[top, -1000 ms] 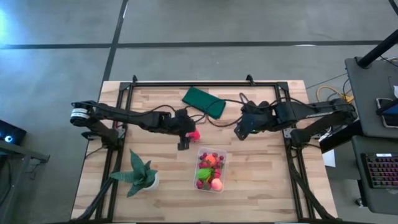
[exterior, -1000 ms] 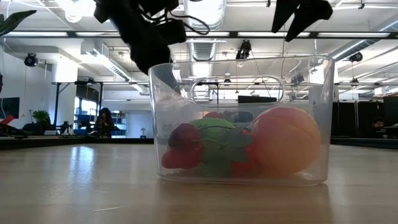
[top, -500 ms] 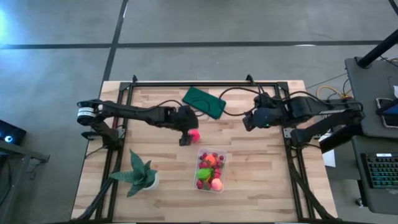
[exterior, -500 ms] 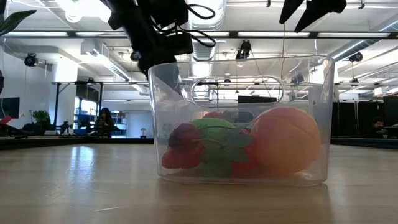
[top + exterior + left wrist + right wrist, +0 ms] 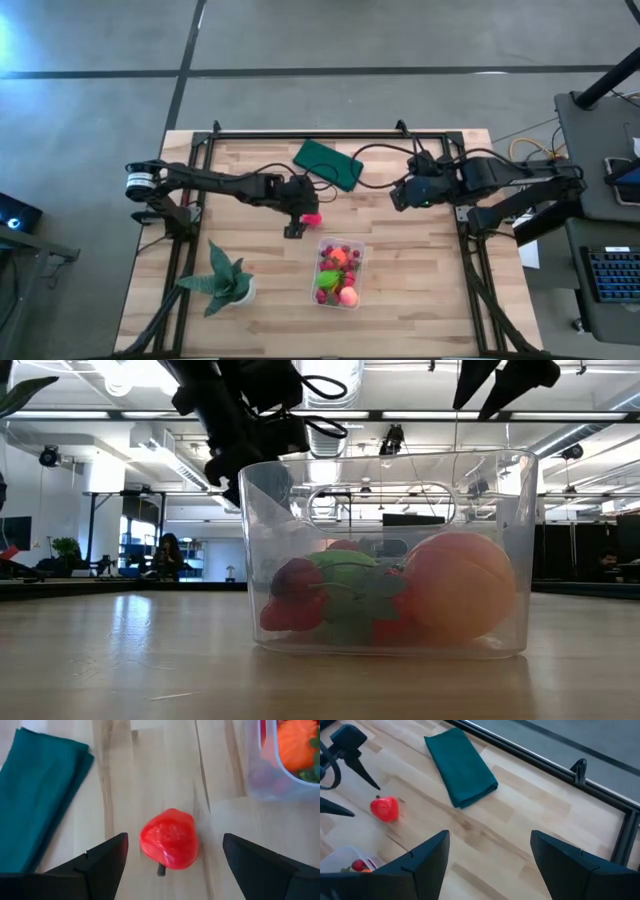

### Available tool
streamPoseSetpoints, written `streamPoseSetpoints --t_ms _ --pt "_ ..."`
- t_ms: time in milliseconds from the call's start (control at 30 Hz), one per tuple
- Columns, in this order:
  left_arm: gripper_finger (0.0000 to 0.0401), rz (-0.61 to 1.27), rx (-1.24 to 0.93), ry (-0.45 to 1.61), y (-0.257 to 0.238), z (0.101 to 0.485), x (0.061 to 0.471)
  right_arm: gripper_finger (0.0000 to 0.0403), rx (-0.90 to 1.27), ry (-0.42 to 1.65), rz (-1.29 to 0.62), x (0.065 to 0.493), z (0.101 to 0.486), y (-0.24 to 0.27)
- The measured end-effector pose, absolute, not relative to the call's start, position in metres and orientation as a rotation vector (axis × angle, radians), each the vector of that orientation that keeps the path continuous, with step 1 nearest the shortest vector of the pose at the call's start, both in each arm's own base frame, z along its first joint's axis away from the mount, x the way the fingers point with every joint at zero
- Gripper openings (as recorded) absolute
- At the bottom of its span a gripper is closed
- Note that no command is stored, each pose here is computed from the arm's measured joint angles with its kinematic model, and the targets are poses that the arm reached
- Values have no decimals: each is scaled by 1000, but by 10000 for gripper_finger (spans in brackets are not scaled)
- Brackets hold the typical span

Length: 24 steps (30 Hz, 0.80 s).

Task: Pick and placing Produce into tupperware
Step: Put the red apple into the transparent bin

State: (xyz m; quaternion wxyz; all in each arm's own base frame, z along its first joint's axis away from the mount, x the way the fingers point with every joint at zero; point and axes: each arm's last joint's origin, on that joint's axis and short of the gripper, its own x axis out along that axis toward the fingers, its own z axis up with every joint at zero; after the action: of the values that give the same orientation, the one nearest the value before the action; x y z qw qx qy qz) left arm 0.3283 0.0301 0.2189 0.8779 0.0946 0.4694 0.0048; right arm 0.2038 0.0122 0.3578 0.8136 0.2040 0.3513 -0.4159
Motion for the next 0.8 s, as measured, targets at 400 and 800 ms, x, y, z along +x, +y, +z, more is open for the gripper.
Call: streamPoseSetpoints --t_ms 400,800 --pt "310 38 124 934 32 202 338 270 443 770 -910 204 347 12" --pt "310 62 134 998 34 185 349 269 450 768 -913 204 347 12"
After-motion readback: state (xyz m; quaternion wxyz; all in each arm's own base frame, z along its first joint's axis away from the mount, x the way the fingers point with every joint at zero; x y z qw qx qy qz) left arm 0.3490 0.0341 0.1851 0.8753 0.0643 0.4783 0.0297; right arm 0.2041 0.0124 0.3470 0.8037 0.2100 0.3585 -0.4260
